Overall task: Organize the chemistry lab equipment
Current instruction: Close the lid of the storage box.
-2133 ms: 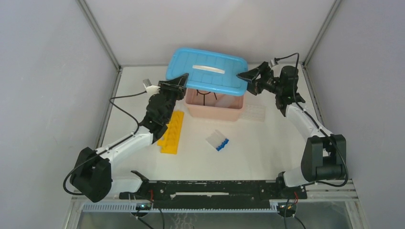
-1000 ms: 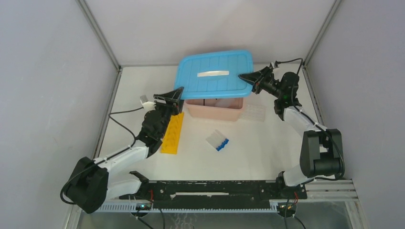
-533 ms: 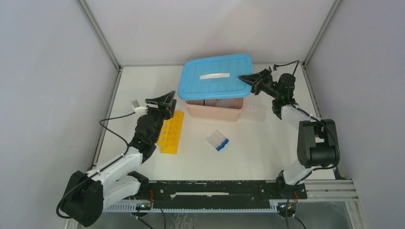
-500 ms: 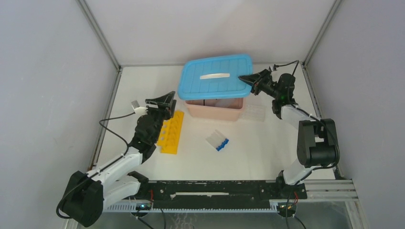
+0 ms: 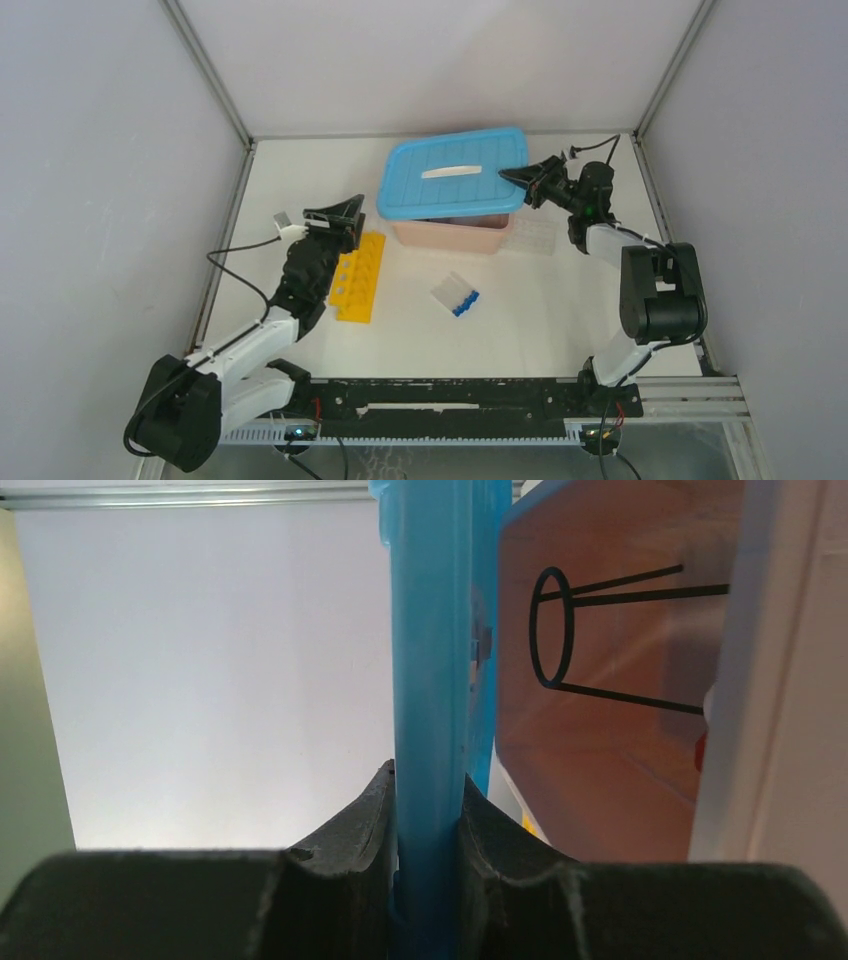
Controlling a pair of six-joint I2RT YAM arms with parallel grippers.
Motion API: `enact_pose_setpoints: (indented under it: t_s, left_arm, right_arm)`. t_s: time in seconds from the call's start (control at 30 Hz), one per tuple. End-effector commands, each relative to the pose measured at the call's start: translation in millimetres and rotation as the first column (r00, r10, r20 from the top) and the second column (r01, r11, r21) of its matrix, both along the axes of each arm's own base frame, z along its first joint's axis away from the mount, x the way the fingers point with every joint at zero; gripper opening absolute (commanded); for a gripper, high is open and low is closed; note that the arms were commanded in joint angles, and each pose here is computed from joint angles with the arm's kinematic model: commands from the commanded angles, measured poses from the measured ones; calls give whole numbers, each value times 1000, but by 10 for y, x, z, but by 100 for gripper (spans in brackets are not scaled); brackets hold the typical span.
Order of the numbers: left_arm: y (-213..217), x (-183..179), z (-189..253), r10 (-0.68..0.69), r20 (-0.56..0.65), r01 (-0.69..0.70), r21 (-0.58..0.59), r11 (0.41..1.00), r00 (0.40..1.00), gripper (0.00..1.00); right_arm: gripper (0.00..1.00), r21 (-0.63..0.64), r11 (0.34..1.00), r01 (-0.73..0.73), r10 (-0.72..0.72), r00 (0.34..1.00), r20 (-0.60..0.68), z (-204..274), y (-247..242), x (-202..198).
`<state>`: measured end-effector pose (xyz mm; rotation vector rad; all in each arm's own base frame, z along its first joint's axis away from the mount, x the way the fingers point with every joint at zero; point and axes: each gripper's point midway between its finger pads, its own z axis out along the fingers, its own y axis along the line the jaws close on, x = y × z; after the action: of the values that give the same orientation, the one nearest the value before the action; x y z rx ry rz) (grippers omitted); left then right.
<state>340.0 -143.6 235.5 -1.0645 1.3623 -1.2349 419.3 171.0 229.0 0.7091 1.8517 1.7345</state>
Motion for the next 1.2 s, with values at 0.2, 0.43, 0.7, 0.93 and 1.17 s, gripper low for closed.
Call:
enact_pose_setpoints:
  t_s: [0.2, 0.43, 0.7, 0.93, 1.17]
  left_arm:
    - [-65, 181, 45, -18, 18, 17, 83, 996, 1000, 67]
    - [-160, 345, 89, -36, 21, 33, 118, 993, 999, 66]
    - [-244, 460, 121, -58, 22, 54, 137, 989, 998, 66]
    - [-286, 497, 113, -72, 20, 68, 143, 987, 997, 66]
    - [-268, 503, 97, -66, 18, 62, 150, 987, 998, 66]
  right_arm:
    - [20, -40, 999, 17, -14, 997, 79, 41, -94, -29]
    - [21, -61, 998, 21, -17, 997, 71, -2, -126, -52]
    - [29, -108, 994, 29, -22, 998, 62, -53, -151, -89]
    - [37, -163, 986, 43, -34, 998, 59, -92, -178, -134]
    - [42, -199, 977, 77, -69, 996, 49, -128, -326, -117]
